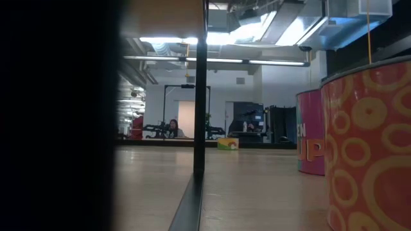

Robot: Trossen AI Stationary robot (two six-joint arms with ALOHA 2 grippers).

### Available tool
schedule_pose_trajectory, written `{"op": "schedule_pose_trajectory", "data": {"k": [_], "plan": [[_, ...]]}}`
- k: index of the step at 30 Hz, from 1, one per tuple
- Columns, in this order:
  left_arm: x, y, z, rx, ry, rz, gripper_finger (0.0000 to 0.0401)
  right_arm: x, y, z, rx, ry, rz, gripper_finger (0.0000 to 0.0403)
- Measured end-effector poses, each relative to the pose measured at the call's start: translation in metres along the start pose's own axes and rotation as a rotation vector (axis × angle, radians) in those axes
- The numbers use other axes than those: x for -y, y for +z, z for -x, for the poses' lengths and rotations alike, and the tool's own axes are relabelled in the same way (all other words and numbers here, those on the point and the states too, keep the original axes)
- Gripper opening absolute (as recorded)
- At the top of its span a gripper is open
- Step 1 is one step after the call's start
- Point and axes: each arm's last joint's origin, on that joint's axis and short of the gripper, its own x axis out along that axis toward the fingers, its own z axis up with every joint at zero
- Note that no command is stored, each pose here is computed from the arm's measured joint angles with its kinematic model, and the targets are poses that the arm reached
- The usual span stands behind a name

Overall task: Pick and place cans onto a shelf
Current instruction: Put the canned chicken soup on the shelf

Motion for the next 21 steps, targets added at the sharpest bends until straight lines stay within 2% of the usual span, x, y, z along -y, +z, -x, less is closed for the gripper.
{"op": "schedule_pose_trajectory", "data": {"k": [8, 15, 18, 21], "plan": [[0.029, 0.031, -0.054, 0.107, -0.029, -0.014, 0.006, -0.02, -0.026, 0.055, 0.119, 0.002, 0.071, 0.0056], [0.066, 0.046, -0.147, 0.121, -0.026, -0.034, 0.006, -0.037, -0.048, 0.092, 0.221, 0.016, 0.15, 0.0056], [0.077, 0.04, -0.194, 0.057, -0.023, -0.054, 0.006, -0.041, -0.058, 0.106, 0.26, 0.014, 0.186, 0.0056], [0.089, 0.033, -0.233, 0.021, -0.071, -0.122, 0.006, -0.042, -0.063, 0.113, 0.28, 0.011, 0.197, 0.0056]]}}
